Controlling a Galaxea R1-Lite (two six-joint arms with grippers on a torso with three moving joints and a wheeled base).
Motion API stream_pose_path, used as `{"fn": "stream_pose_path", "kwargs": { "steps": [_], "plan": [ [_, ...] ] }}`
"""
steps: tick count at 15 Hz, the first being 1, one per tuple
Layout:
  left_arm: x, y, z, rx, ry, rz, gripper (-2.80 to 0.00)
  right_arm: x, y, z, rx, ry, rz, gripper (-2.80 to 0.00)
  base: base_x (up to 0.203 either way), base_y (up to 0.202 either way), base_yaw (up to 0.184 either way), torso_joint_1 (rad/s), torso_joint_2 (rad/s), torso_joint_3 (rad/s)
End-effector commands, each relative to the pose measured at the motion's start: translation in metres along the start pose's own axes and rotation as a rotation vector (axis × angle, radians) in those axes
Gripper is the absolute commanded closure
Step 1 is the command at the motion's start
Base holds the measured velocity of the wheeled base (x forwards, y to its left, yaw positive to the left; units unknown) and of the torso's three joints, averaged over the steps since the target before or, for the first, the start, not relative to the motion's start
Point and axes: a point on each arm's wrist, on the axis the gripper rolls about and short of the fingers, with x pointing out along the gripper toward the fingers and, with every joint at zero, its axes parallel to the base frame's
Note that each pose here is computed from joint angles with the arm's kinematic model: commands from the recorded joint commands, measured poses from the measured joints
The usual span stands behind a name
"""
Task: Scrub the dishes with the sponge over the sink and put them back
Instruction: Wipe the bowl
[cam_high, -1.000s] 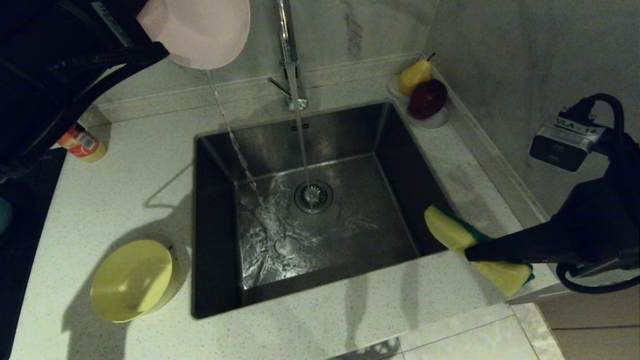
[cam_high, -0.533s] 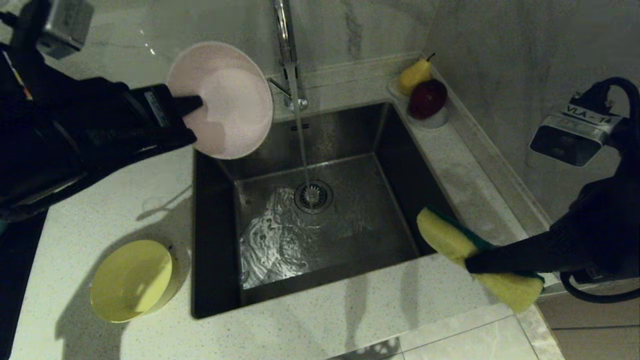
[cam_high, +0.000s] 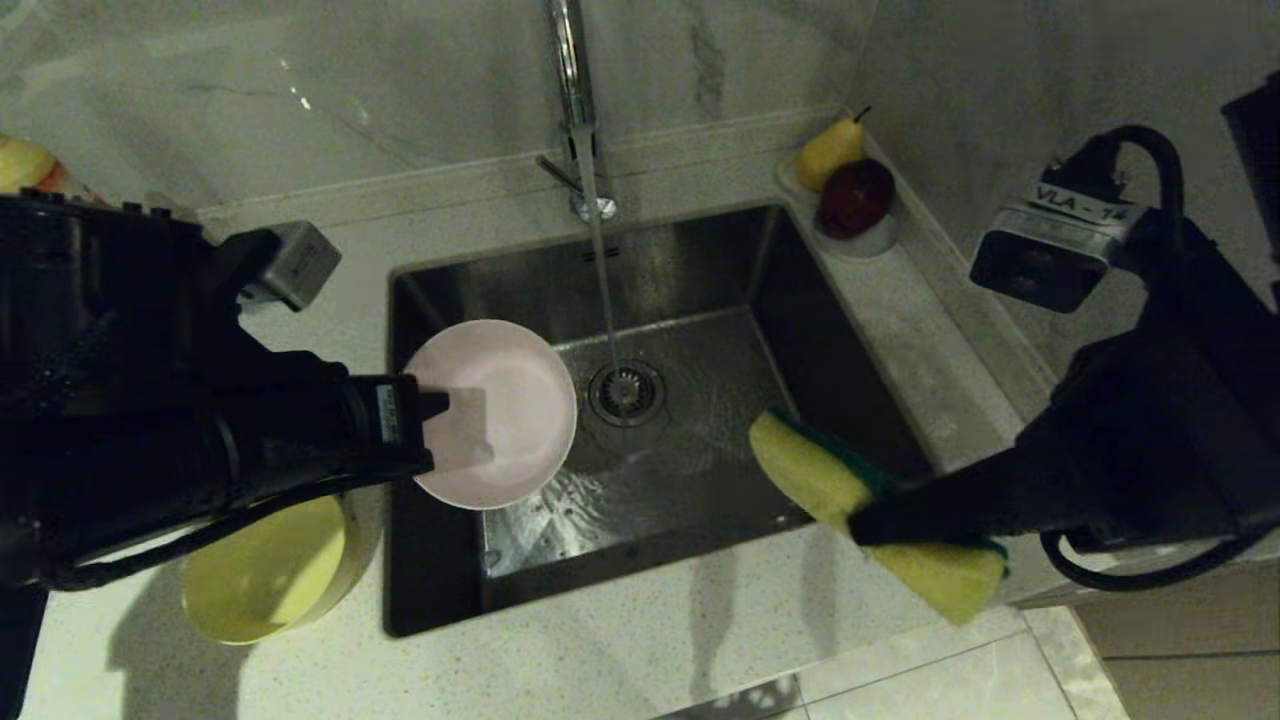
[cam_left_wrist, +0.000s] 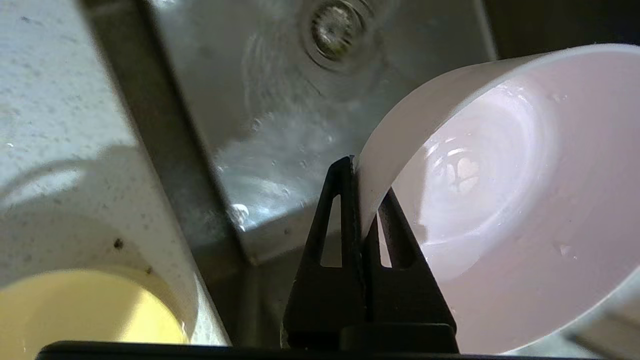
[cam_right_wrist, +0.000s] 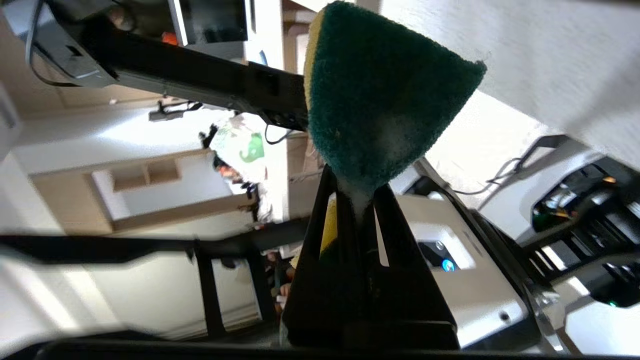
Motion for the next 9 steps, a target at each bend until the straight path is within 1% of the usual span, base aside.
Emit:
{"fn": "stream_pose_path", "kwargs": {
  "steps": [1, 2, 3, 5, 7, 9],
  "plan": [
    [0.026, -0.007, -0.003, -0.007, -0.039, 0.057, 0.00, 0.031, -0.004, 0.017, 0.014, 0.059, 0.019, 0.00, 0.000, 0.000, 0.000, 0.000, 0.00, 0.000],
    [0.030, -0.011, 0.001, -0.019, -0.105, 0.072, 0.00, 0.040, -0.003, 0.024, 0.010, 0.066, 0.025, 0.00, 0.000, 0.000, 0.000, 0.000, 0.00, 0.000],
    [0.032, -0.018, 0.002, -0.024, -0.142, 0.076, 0.00, 0.047, -0.003, 0.032, 0.009, 0.070, 0.027, 0.00, 0.000, 0.000, 0.000, 0.000, 0.00, 0.000],
    [0.030, -0.030, -0.006, -0.007, -0.161, 0.070, 0.00, 0.062, -0.005, 0.044, 0.024, 0.097, 0.023, 0.00, 0.000, 0.000, 0.000, 0.000, 0.00, 0.000],
    [0.026, -0.042, -0.009, 0.003, -0.187, 0.038, 0.00, 0.075, -0.010, 0.052, 0.041, 0.118, 0.014, 0.00, 0.000, 0.000, 0.000, 0.000, 0.00, 0.000],
    [0.025, -0.049, -0.013, 0.032, -0.207, 0.012, 0.00, 0.088, -0.019, 0.057, 0.063, 0.134, 0.004, 0.00, 0.000, 0.000, 0.000, 0.000, 0.00, 0.000]
  ]
}}
